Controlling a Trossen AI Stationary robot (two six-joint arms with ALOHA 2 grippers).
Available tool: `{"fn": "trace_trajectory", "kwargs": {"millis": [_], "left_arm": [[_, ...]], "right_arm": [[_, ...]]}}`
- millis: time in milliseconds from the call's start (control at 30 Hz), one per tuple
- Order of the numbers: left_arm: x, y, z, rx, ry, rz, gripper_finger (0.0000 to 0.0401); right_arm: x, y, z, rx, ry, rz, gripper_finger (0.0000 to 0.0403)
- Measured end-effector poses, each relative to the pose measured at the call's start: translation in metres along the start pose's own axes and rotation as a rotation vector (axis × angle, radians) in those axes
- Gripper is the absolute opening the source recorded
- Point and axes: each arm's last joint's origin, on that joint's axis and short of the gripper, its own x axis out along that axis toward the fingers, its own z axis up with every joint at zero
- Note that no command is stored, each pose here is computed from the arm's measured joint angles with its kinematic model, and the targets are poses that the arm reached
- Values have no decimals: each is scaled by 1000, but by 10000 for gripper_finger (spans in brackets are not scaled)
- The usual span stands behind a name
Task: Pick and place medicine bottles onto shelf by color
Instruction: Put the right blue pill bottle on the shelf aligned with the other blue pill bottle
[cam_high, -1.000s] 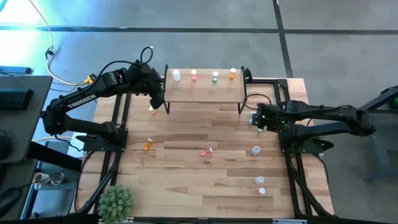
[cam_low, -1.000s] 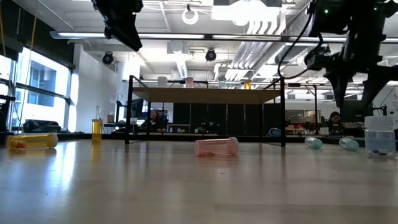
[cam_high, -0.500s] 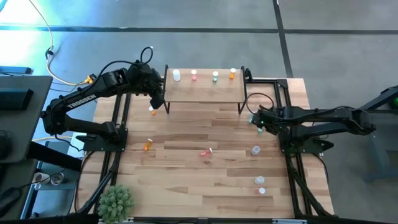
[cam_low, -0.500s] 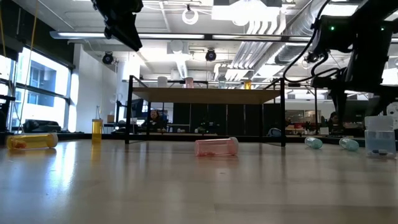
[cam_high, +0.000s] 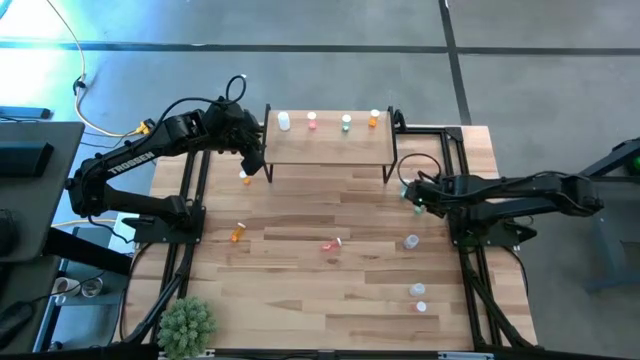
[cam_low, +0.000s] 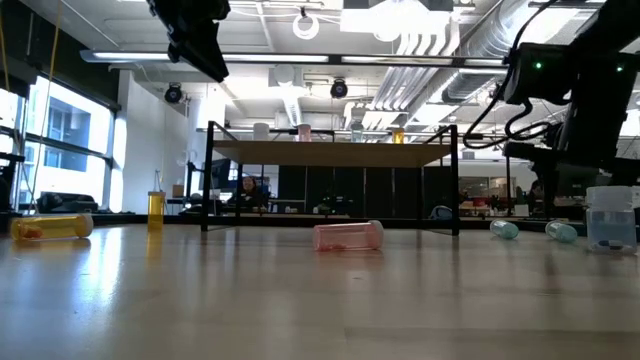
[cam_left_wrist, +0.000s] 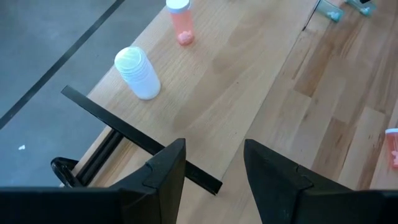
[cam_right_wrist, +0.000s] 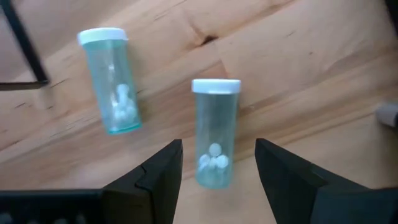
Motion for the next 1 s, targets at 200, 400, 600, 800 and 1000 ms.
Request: {"fn": "trace_trajectory", "kwargs": {"millis": [200,400,600,800,1000], "left_arm": [[0,0,0,0,0,0,155],[0,0,0,0,0,0,155],[0,0,0,0,0,0,155],[0,0,0,0,0,0,155],[0,0,0,0,0,11,155]], "right_arm": [[11,5,-4,-26,-10,-48,193],[21,11,-8,-42,13,-77,187],[22,10,-9,-51,23,-97,131],[19,12,-9,-76,36,-93,81],[7,24,-11,-153,82,-59,80]]}}
